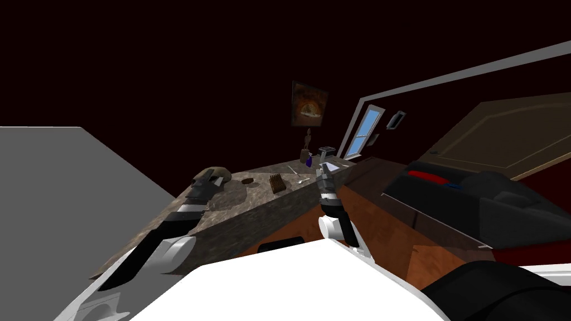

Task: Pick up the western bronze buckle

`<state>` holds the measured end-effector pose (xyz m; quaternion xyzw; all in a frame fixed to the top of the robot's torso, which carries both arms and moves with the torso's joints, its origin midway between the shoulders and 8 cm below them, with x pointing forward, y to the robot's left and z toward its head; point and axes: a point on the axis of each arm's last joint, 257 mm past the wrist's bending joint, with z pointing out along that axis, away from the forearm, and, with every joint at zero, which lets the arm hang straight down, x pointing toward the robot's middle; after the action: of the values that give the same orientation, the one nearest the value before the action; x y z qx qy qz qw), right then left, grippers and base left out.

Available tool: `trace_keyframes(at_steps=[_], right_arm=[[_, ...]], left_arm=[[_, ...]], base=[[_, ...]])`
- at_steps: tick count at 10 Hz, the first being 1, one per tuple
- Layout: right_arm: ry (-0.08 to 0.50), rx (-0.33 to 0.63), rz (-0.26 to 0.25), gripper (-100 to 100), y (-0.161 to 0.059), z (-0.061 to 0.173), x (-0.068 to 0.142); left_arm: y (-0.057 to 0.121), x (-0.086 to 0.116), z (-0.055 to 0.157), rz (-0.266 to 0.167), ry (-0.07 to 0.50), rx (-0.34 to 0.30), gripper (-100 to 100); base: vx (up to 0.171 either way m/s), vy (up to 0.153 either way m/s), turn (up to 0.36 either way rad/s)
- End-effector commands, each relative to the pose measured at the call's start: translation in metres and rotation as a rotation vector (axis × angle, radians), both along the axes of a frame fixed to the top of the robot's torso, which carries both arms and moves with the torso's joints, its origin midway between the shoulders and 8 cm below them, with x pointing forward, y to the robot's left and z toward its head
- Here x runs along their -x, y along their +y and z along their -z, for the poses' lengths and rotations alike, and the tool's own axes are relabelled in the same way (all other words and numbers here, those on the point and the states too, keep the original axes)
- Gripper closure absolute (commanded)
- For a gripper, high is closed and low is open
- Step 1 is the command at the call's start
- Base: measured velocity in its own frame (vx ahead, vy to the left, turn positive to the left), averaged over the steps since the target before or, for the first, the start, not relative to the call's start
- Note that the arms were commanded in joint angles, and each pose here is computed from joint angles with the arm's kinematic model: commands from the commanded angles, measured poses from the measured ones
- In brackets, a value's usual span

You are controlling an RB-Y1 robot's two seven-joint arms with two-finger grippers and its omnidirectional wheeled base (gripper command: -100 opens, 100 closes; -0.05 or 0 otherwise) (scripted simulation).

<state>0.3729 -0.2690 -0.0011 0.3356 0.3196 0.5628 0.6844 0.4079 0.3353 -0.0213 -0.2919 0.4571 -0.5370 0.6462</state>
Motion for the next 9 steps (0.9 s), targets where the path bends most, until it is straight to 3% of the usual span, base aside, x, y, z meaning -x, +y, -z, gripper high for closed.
trace_keyframes(at_steps=[1,2,3,4,5,6,7,9], right_arm=[[0.0,0.0,0.0,0,0.0,0.0,0.0],[0.0,0.0,0.0,0,0.0,0.0,0.0],[0.0,0.0,0.0,0,0.0,0.0,0.0],[0.0,0.0,0.0,0,0.0,0.0,0.0],[0.0,0.0,0.0,0,0.0,0.0,0.0],[0.0,0.0,0.0,0,0.0,0.0,0.0],[0.0,0.0,0.0,0,0.0,0.0,0.0],[0.0,0.0,0.0,0,0.0,0.0,0.0]], left_arm=[[0.015,-0.012,0.018,-0.009,0.078,0.003,-100],[0.015,-0.013,0.019,-0.001,0.089,0.0,-100],[0.029,-0.021,0.033,-0.013,0.146,0.003,-100],[0.03,-0.023,0.036,-0.008,0.169,0.002,-100],[0.046,-0.03,0.053,-0.026,0.235,0.01,-100],[0.047,-0.032,0.055,-0.021,0.253,0.008,-100],[0.064,-0.037,0.07,-0.042,0.311,0.016,-100],[0.066,-0.039,0.074,-0.038,0.342,0.015,-100]], base=[[-0.002,-0.047,-0.147],[-0.002,-0.04,-0.092],[-0.001,-0.045,-0.201],[0.002,-0.036,-0.076],[0.001,-0.049,-0.163],[0.001,-0.038,-0.102],[0.006,-0.044,-0.228],[0.009,-0.025,-0.031]])
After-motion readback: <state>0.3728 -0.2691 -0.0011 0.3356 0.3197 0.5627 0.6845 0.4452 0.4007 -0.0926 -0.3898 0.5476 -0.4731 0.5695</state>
